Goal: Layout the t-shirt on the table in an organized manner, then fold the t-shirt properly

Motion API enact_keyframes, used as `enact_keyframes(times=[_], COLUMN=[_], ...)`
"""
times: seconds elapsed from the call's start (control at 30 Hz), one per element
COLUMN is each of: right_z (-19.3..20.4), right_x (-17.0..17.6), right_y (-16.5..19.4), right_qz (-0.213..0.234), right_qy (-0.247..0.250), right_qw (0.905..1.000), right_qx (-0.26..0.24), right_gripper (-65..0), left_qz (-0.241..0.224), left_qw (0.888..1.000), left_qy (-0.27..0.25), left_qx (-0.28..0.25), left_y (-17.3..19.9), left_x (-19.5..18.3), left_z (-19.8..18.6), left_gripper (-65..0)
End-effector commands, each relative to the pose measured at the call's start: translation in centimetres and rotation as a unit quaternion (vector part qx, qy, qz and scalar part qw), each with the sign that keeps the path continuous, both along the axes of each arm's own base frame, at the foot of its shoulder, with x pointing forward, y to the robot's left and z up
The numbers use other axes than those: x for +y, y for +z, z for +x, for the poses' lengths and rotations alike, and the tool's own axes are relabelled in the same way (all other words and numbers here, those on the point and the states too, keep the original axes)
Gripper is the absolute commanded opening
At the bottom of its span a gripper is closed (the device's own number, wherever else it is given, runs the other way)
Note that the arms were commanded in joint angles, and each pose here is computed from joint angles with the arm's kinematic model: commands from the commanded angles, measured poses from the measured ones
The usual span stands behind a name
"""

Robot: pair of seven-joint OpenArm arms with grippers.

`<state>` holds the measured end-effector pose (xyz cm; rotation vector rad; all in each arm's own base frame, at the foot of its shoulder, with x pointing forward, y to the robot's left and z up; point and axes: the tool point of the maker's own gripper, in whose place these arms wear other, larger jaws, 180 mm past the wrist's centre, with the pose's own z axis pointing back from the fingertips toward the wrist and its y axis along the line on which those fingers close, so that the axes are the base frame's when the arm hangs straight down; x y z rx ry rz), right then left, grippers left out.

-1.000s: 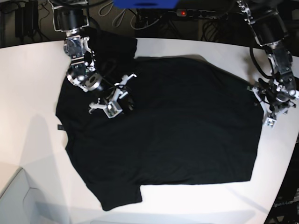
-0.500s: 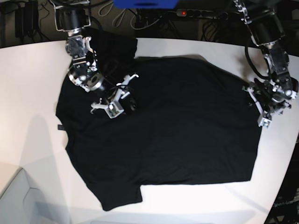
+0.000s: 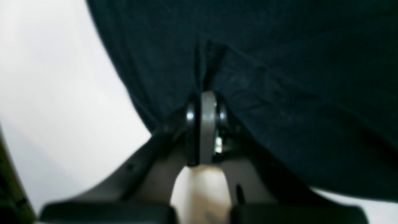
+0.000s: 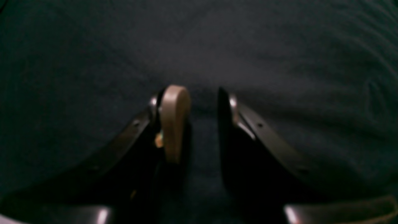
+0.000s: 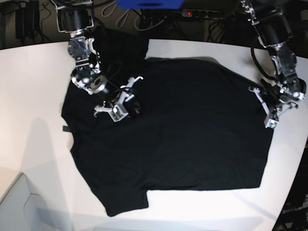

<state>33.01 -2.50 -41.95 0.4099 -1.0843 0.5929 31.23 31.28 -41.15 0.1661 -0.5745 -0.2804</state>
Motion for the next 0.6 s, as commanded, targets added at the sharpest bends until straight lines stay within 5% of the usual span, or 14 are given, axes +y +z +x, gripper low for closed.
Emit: enact_keyframes(times=[0.0,0.13,0.33,0.43,0.57], right_z=[0.9,1.1,0.9,0.9,0.9], right_x=[0.1,0.0,-0.6,-0.6,-0.7], right_y=[1.2,0.2,-1.7,-1.8,-1.8], right_qz=[0.016,0.015,0.012,0.011,0.009], right_qy=[-0.004,-0.005,-0.011,-0.011,-0.010], right_qw=[0.9997,0.9999,0.9996,0.9996,0.9996], right_qx=[-0.020,-0.004,0.024,0.025,0.024], right_gripper=[-44.7,-44.7,-44.7,-44.7,-44.7], left_qz=[0.013,0.006,-0.115,-0.143,-0.148], left_qw=[0.999,0.996,0.970,0.962,0.966], left_qy=[-0.003,-0.017,-0.005,-0.006,-0.003], left_qx=[-0.042,-0.083,-0.213,-0.232,-0.214], left_y=[2.5,4.0,7.1,7.4,6.3], left_x=[0.7,-0.3,-2.1,-2.3,-2.0], left_z=[1.6,1.9,1.2,0.3,-1.3], left_gripper=[-65.0,-64.9,-64.6,-64.5,-64.5])
